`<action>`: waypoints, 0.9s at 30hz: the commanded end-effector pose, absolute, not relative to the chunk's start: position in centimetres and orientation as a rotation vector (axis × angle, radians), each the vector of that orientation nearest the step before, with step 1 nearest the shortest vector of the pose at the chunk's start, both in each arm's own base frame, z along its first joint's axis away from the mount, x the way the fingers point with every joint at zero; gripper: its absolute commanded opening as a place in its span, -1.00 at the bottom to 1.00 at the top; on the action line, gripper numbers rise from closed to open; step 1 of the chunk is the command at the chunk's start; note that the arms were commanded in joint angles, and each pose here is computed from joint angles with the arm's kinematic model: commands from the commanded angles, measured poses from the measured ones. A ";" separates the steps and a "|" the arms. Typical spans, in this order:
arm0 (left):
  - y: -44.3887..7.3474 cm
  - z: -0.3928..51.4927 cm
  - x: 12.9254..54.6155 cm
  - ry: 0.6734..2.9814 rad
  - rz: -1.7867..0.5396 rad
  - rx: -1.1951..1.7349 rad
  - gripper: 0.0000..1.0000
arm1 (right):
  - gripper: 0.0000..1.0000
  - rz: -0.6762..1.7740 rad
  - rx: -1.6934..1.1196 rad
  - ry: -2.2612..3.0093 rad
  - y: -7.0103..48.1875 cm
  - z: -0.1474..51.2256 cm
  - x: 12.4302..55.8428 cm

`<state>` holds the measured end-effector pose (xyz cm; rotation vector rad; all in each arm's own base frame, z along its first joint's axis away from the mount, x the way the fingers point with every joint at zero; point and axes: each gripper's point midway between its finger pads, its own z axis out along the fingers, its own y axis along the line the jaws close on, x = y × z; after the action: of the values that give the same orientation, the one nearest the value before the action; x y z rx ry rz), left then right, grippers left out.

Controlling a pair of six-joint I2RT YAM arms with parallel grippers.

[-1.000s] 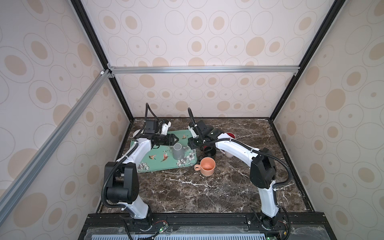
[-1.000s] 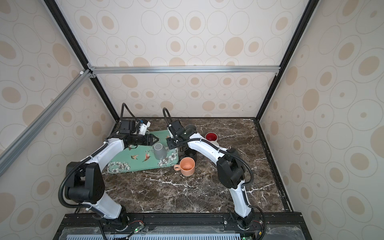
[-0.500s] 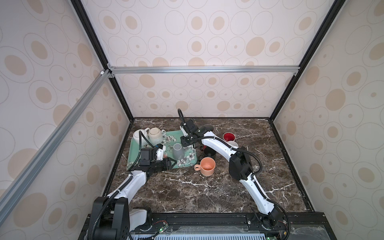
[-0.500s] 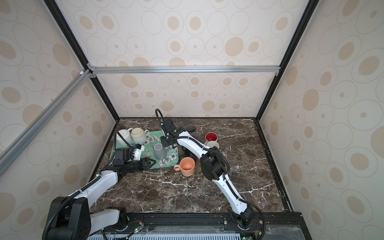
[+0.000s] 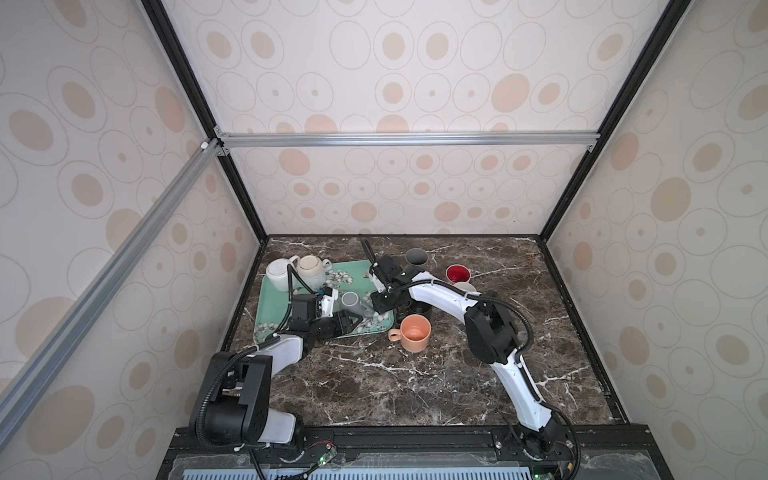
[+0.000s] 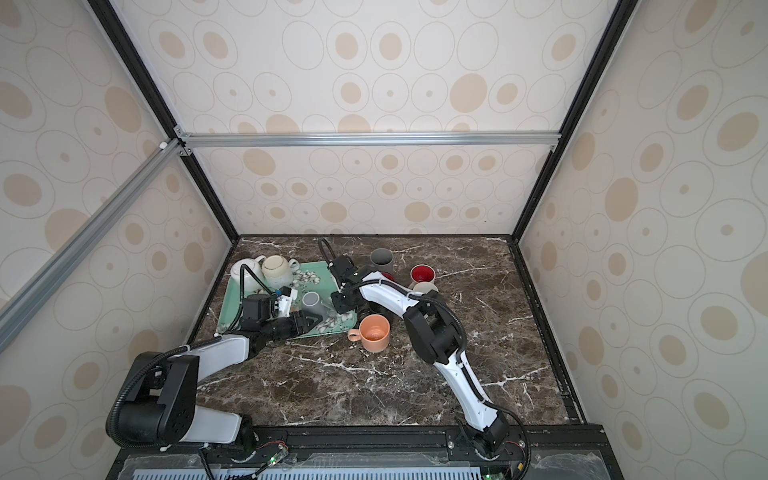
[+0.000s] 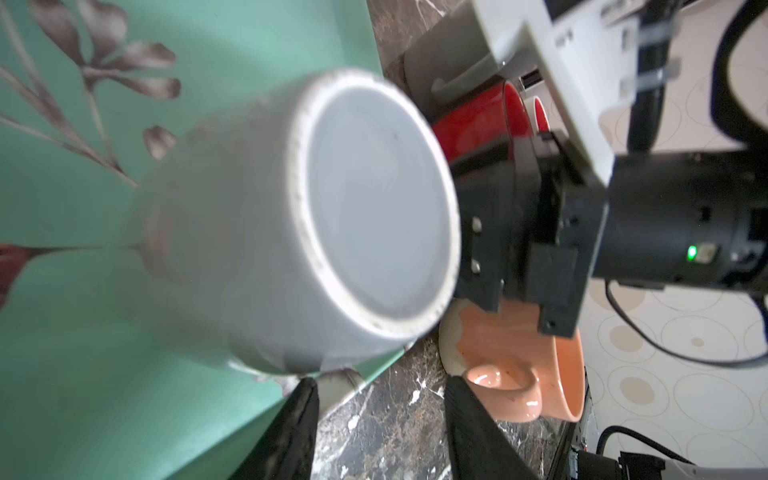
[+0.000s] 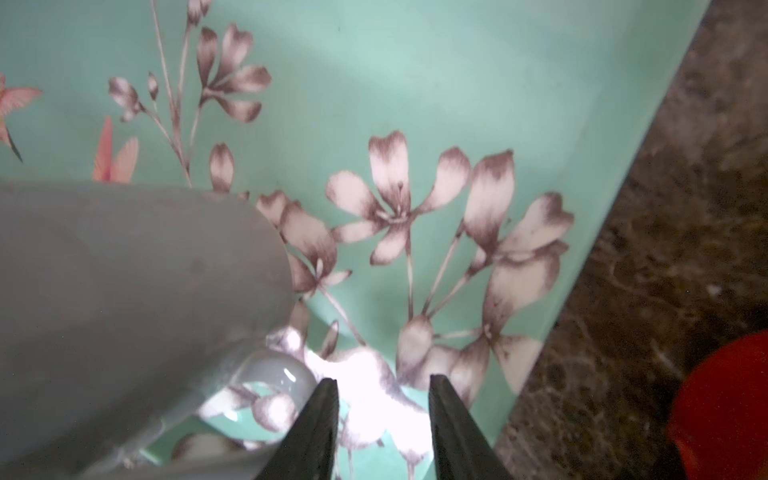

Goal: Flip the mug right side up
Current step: 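Lower the left gripper and grasp the upside-down grey mug, then lift the grey mug with the left gripper while the right gripper grasps its rim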

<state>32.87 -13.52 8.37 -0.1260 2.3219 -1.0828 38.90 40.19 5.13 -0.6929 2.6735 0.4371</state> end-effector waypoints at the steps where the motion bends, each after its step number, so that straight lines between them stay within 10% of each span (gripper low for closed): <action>1: -12.6 10.8 35.2 2.229 -1.073 -0.127 0.00 | -0.21 0.518 -0.742 2.558 41.8 8.9 37.8; 27: -8.9 10.5 34.0 2.235 -0.987 -0.203 0.02 | 0.06 0.453 -1.084 2.366 46.4 7.7 38.1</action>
<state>34.33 -9.11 10.30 -0.2290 2.2400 -0.9927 38.59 45.59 8.38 -1.0195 2.3678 0.4384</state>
